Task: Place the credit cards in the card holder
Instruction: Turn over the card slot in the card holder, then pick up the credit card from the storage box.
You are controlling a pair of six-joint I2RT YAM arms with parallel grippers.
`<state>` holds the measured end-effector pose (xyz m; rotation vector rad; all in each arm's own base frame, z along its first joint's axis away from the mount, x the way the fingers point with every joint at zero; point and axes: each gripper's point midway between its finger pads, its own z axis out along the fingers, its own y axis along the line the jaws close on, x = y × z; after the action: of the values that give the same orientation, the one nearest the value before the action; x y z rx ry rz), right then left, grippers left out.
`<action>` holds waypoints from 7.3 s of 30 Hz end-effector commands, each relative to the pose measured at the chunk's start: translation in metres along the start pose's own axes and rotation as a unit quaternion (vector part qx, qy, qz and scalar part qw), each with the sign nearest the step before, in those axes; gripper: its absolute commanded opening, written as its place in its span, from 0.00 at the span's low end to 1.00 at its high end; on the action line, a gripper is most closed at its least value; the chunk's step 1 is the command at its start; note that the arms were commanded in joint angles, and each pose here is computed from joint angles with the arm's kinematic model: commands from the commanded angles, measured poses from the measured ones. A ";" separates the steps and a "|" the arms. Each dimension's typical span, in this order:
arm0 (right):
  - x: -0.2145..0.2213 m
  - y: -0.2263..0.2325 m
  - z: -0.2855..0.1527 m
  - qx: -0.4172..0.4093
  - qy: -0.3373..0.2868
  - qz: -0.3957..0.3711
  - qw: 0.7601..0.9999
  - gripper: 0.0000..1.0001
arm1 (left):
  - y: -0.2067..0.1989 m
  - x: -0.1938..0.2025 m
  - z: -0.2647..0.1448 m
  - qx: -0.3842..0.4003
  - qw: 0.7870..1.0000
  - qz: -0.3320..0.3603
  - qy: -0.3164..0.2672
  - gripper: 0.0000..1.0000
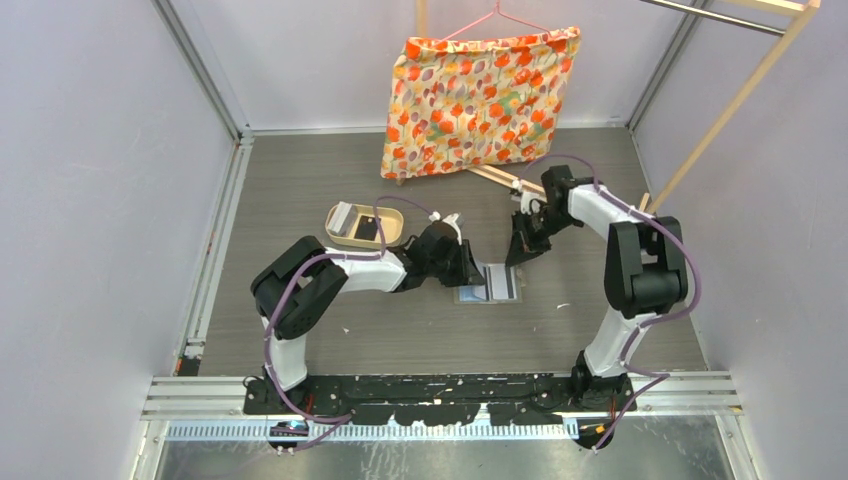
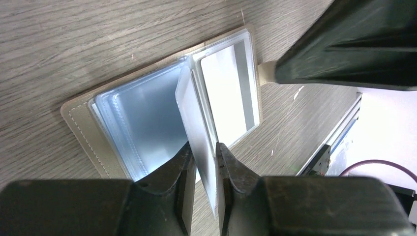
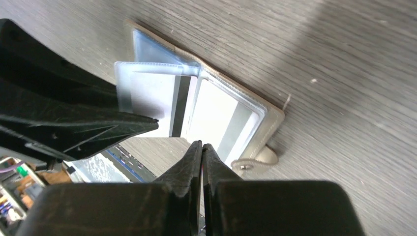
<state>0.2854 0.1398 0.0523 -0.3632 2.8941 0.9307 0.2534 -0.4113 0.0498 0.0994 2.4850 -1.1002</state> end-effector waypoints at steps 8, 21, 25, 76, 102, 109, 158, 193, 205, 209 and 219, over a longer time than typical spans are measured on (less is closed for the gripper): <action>-0.017 0.010 -0.041 -0.003 -0.063 -0.026 0.998 0.08 | -0.055 -0.008 -0.009 0.046 0.998 0.030 0.010 0.31; -0.018 0.007 -0.058 -0.008 -0.087 -0.023 0.996 0.08 | -0.074 0.006 0.013 0.088 0.995 0.029 0.044 0.38; -0.018 0.006 -0.064 -0.009 -0.097 -0.027 0.995 0.09 | -0.072 0.010 0.023 0.093 0.994 0.026 0.053 0.39; 0.007 0.057 -0.058 -0.071 -0.050 -0.182 0.980 0.18 | -0.038 -0.071 -0.068 0.084 0.982 0.119 -0.121 0.40; -0.013 0.093 -0.123 -0.041 -0.204 -0.337 0.918 0.61 | 0.148 -0.239 -0.245 -0.423 0.817 0.328 -0.217 1.00; -0.018 0.060 -0.120 -0.036 -0.192 -0.290 0.937 0.61 | 0.178 -0.235 -0.221 -0.424 0.827 0.335 -0.157 1.00; -0.016 0.033 -0.107 -0.041 -0.170 -0.254 0.951 0.61 | 0.249 -0.223 -0.210 -0.513 0.794 0.314 -0.091 0.63; -0.013 0.031 -0.104 -0.049 -0.159 -0.249 0.954 0.60 | 0.232 -0.230 -0.221 -0.503 0.797 0.312 -0.121 0.45; -0.013 0.031 -0.103 -0.051 -0.156 -0.246 0.955 0.60 | 0.230 -0.230 -0.220 -0.500 0.798 0.314 -0.122 0.37; -0.013 0.031 -0.102 -0.052 -0.156 -0.247 0.955 0.60 | 0.227 -0.230 -0.220 -0.497 0.799 0.314 -0.124 0.36; -0.012 0.031 -0.102 -0.052 -0.155 -0.247 0.955 0.60 | 0.224 -0.230 -0.219 -0.493 0.801 0.316 -0.127 0.33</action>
<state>0.2838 0.1063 0.1466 -0.7975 2.3525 0.9454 0.4311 -0.0745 0.0876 0.4463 2.2668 0.4786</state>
